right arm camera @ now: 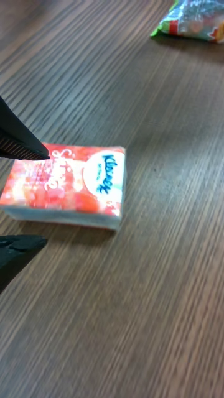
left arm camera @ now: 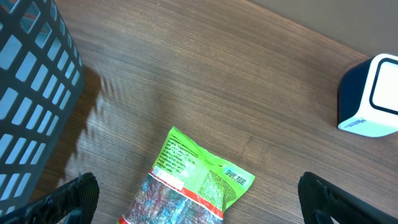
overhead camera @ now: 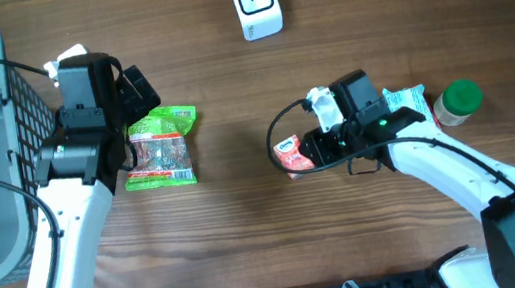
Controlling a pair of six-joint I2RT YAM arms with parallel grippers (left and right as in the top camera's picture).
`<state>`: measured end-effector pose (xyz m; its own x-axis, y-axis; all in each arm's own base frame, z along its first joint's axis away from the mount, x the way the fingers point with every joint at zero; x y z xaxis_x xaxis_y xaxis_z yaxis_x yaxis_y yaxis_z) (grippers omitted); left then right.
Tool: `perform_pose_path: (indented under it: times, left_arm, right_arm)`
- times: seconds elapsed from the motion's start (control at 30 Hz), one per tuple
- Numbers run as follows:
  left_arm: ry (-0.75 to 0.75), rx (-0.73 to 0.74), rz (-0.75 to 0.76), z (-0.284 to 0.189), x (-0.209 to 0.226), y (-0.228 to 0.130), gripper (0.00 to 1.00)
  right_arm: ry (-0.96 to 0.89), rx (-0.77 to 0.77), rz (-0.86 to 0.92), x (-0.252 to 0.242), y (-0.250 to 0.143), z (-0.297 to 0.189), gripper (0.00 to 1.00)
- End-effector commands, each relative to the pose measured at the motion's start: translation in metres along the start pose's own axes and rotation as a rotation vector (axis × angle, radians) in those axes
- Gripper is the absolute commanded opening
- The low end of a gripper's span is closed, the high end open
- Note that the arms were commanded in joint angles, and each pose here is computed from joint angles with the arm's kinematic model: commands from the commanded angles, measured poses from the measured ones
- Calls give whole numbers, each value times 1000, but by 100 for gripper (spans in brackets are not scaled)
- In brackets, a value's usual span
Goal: Scan the item barcode
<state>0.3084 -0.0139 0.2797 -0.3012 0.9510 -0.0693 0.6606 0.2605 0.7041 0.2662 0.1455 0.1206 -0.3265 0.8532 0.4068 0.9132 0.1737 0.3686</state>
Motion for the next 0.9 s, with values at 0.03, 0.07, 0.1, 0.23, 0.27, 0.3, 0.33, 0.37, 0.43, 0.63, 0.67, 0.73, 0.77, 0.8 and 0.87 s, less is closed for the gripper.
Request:
perform_pose_path:
  times: [0.03,0.07,0.1,0.23,0.27,0.3,0.33,0.37,0.43,0.63,0.67,0.73,0.77,0.8,0.87]
  left_arm:
    - [15,-18,-2,-2,2,5,100]
    - [15,-18,-2,-2,2,5,100]
    - [15,-18,-2,-2,2,5,100]
    - [15,-18,-2,-2,2,5,100]
    - [15,-18,-2,-2,2,5,100]
    - [15,-18,-2,-2,2,5,100]
    - [15,-18,-2,-2,2,5,100]
    - [15,-18,-2,-2,2,5,100]
    - [15,-18,-2,-2,2,5,100]
    - [15,-18,-2,-2,2,5,100]
    - [15,-18,-2,-2,2,5,100]
    - [15,-18,-2,-2,2,5,100]
    - [15,-19,-2,-2,2,5,100]
    - [15,-18,-2,-2,2,5,100]
    - [15,-18,-2,-2,2,5,100]
  right_arm:
    - [1,13,8,1,-4,5,40]
    - [1,14,8,1,-4,5,40]
    - [1,14,8,1,-5,5,40]
    - [1,14,8,1,-4,5,40]
    - [1,14,8,1,-4,5,40]
    - [1,14,8,1,-4,5,40]
    - [1,14,8,1,-4,5,40]
    - [1,14,8,1,-4,5,40]
    - [1,15,9,1,-5,5,40]
    - [-3,30,15,-1,-6,9,40]
    - [-4,38,18,-2,-7,11,40]
    - [-8,56,25,-4,-9,16,42]
    - [-11,66,29,-6,-11,19,42]
    - [-12,74,32,-7,-12,21,43]
    - [-16,89,38,-9,-13,26,43]
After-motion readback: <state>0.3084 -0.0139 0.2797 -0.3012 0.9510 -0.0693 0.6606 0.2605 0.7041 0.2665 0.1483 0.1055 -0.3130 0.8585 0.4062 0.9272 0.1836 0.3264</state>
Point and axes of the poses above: each gripper's point midway between its finger pads, its own z axis out along the fingers, its own x axis along the line the jaws close on, y = z × x, the point moved 9 cm from there along -z, back along the fingers, and after that the axes turned 7 degrees about z, right-handed, at the moved point
